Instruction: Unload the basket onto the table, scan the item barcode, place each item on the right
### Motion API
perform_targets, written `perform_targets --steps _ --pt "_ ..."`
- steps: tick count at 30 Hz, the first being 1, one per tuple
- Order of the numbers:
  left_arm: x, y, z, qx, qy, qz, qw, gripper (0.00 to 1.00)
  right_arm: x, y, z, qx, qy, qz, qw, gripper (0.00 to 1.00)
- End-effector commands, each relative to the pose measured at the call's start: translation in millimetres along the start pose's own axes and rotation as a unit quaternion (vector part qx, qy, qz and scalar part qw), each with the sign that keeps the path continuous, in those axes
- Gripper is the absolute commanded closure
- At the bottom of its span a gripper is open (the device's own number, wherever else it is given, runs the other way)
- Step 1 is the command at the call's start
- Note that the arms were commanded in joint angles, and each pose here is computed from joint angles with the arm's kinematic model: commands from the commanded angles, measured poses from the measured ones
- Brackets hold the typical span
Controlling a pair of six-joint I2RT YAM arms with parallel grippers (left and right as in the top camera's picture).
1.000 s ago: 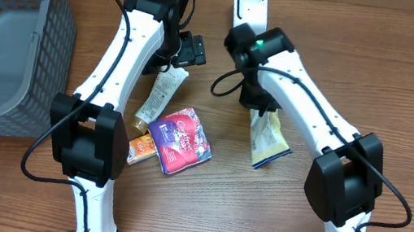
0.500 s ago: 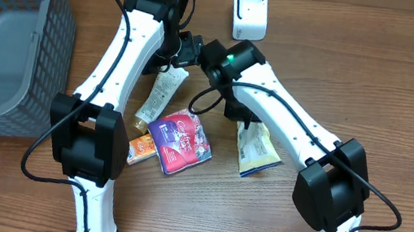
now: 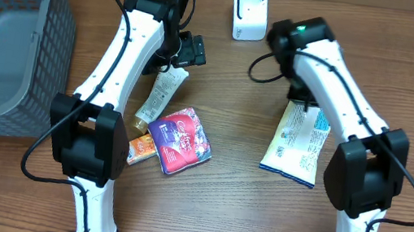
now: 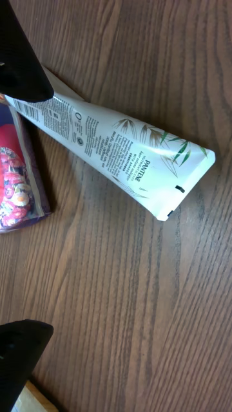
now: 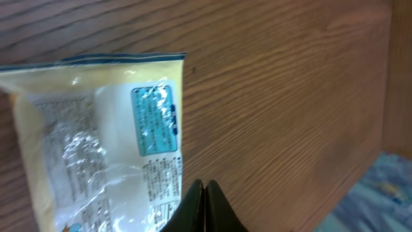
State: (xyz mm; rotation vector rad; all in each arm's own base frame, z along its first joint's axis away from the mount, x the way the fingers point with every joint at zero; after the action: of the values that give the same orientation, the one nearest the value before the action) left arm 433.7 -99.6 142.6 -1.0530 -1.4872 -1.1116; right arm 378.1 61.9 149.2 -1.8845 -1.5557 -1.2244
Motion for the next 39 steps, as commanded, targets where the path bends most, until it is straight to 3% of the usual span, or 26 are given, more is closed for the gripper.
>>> perform_targets --steps 1,2,4,5,6,7,10,18,19,23,28,31,34,35,38,39 --pt "-2.1 -1.0 -2.6 -0.005 -0.004 0.002 1.0 0.0 -6.7 1.3 -3.0 -0.014 0.04 0.041 0.998 0.78" --pt "-2.1 -0.9 -2.7 -0.006 -0.004 0.002 1.0 0.0 -8.5 0.6 0.0 -0.013 0.058 0.055 0.997 0.71" --pt "-2.1 -1.5 -2.4 -0.005 -0.003 0.003 1.0 0.0 -9.6 -5.7 20.9 0.039 0.159 0.109 0.98 0.41" --pt "-2.2 -1.9 -2.2 -0.006 -0.003 0.004 1.0 0.0 -8.3 -8.6 28.0 0.059 0.192 0.123 0.972 0.31" --pt "-2.1 -2.5 -2.1 -0.005 -0.003 0.005 1.0 0.0 -4.8 -12.5 39.2 0.084 0.246 0.142 0.955 0.1" --pt "-2.2 -4.3 -3.9 -0.005 -0.009 0.01 1.0 0.0 -3.8 -14.7 47.7 0.091 0.286 0.157 0.941 0.02" --pt "-1.8 -8.7 -14.6 -0.008 -0.037 0.022 0.999 0.0 -20.1 -16.0 41.0 0.085 0.269 0.167 0.945 0.0" --pt "-2.8 -15.6 -28.6 -0.042 -0.031 0.019 0.998 0.0 -73.3 -39.1 13.7 0.06 0.238 0.251 0.936 0.0" --pt "-2.8 -16.0 -29.7 -0.043 -0.032 0.019 0.998 0.0 -79.1 -40.5 12.1 0.057 0.251 0.262 0.93 0.0" --pt "-2.9 -14.9 -31.6 -0.045 -0.033 0.015 0.998 0.0 -85.7 -46.1 28.5 0.058 0.422 0.3 0.854 0.0" --pt "-2.9 -14.8 -31.8 -0.045 -0.034 0.015 0.998 0.0 -96.4 -61.7 50.2 0.051 0.478 0.305 0.822 0.01" --pt "-2.9 -14.5 -31.9 -0.045 -0.034 0.014 0.998 0.0 -100.5 -64.8 70.9 0.016 0.522 0.304 0.797 0.17" --pt "-2.9 -14.8 -31.8 -0.044 -0.034 0.015 0.998 0.0 -114.9 -66.0 81.1 -0.028 0.517 0.303 0.8 0.37" --pt "-2.9 -15.3 -31.6 -0.044 -0.033 0.016 0.998 0.0 -119.2 -66.5 84.1 -0.041 0.516 0.303 0.8 0.46" --pt "-2.9 -16.3 -31.1 -0.044 -0.032 0.018 0.998 0.0 -127.3 -67.8 89.4 -0.063 0.515 0.3 0.801 0.96" --pt "-2.9 -16.3 -31.1 -0.044 -0.032 0.018 0.998 0.0 -128.5 -66.9 89.6 -0.064 0.513 0.296 0.803 0.96"
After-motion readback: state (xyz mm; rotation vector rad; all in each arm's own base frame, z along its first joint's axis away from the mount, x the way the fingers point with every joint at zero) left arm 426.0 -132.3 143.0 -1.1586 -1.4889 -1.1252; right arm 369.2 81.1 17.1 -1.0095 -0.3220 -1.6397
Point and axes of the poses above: each gripper's point midway between its finger pads, its own x axis back along the fingers, its own z axis along the line the jaws close on, y = z × x, the point moved 2 cm from there along x, back along the fingers, and after that the axes turned 6 degrees about -x, right-handed, at the moved point
